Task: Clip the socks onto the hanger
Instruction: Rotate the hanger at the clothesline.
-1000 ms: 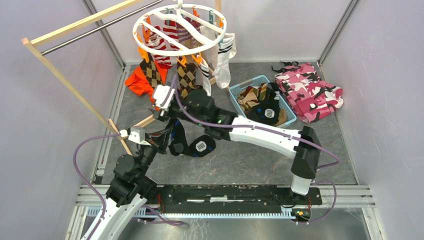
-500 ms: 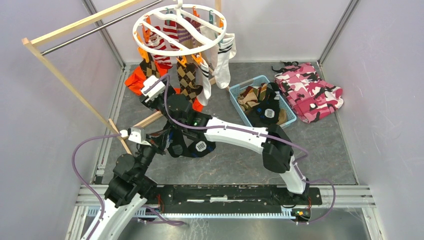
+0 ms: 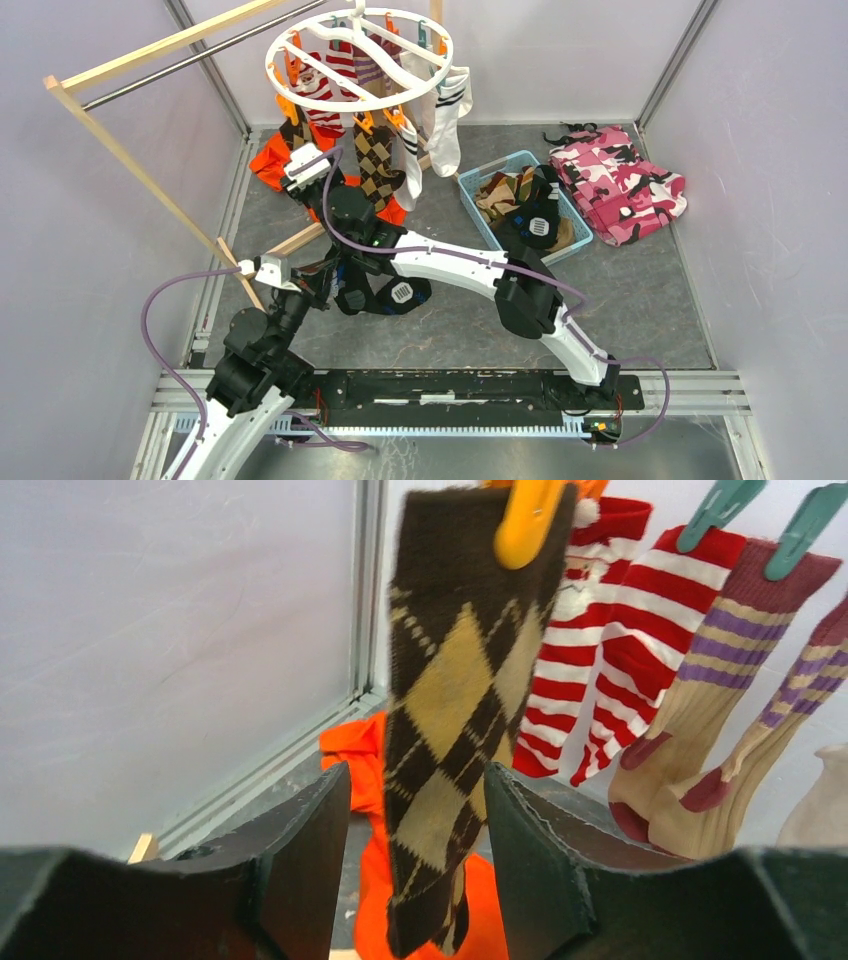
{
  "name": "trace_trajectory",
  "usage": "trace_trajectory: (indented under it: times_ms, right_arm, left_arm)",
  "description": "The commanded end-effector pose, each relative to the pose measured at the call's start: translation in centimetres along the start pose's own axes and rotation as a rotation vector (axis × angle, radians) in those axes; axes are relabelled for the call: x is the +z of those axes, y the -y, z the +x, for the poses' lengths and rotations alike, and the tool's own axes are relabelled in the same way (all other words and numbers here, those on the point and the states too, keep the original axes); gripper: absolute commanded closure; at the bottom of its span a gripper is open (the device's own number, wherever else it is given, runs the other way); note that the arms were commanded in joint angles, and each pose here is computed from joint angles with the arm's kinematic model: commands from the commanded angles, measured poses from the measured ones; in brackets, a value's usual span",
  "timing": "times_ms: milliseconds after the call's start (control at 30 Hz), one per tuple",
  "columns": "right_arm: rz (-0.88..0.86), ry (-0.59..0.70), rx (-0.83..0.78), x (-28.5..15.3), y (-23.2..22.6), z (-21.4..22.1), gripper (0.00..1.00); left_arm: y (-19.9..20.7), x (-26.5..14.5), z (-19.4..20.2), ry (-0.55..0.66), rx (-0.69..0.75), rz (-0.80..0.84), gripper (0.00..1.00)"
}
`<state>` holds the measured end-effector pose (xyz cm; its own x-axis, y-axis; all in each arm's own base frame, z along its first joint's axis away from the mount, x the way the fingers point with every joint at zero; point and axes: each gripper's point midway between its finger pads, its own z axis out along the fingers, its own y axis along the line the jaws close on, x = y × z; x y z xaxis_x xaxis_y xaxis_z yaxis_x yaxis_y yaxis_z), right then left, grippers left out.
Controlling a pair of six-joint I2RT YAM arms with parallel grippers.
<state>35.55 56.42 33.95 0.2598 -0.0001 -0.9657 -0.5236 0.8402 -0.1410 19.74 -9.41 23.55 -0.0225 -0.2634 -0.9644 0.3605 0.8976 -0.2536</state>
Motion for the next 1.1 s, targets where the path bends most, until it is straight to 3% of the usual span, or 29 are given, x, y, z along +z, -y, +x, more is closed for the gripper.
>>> trace_trajectory:
  times_ms: [0, 200, 367, 567, 1067]
  right_arm:
    - [0.076, 0.126, 0.084, 1.5, 2.0, -3.3, 0.44]
    - [0.106, 0.138, 0.091, 2.0, 3.4, -3.0, 0.6]
    - [0.081, 0.169, 0.082, 1.3, 3.9, -4.2, 0.81]
    - [0.006, 0.202, 0.072, -0.7, 4.0, -6.4, 0.94]
    - [-0.156, 0.26, 0.176, -5.2, 2.4, -13.3, 1.0]
  left_arm:
    - [-0.1, -0.5, -2.2, 0.054, 0.03, -0.011, 0.98]
    - [0.0, -0.5, -2.2, 0.055, 0.029, -0.004, 0.98]
    - [0.2, -0.4, -2.1, 0.056, 0.031, 0.005, 0.98]
    - [0.3, -0.4, -2.2, 0.057, 0.033, 0.012, 0.98]
    - [0.8, -0.7, -3.3, 0.081, 0.048, 0.036, 0.98]
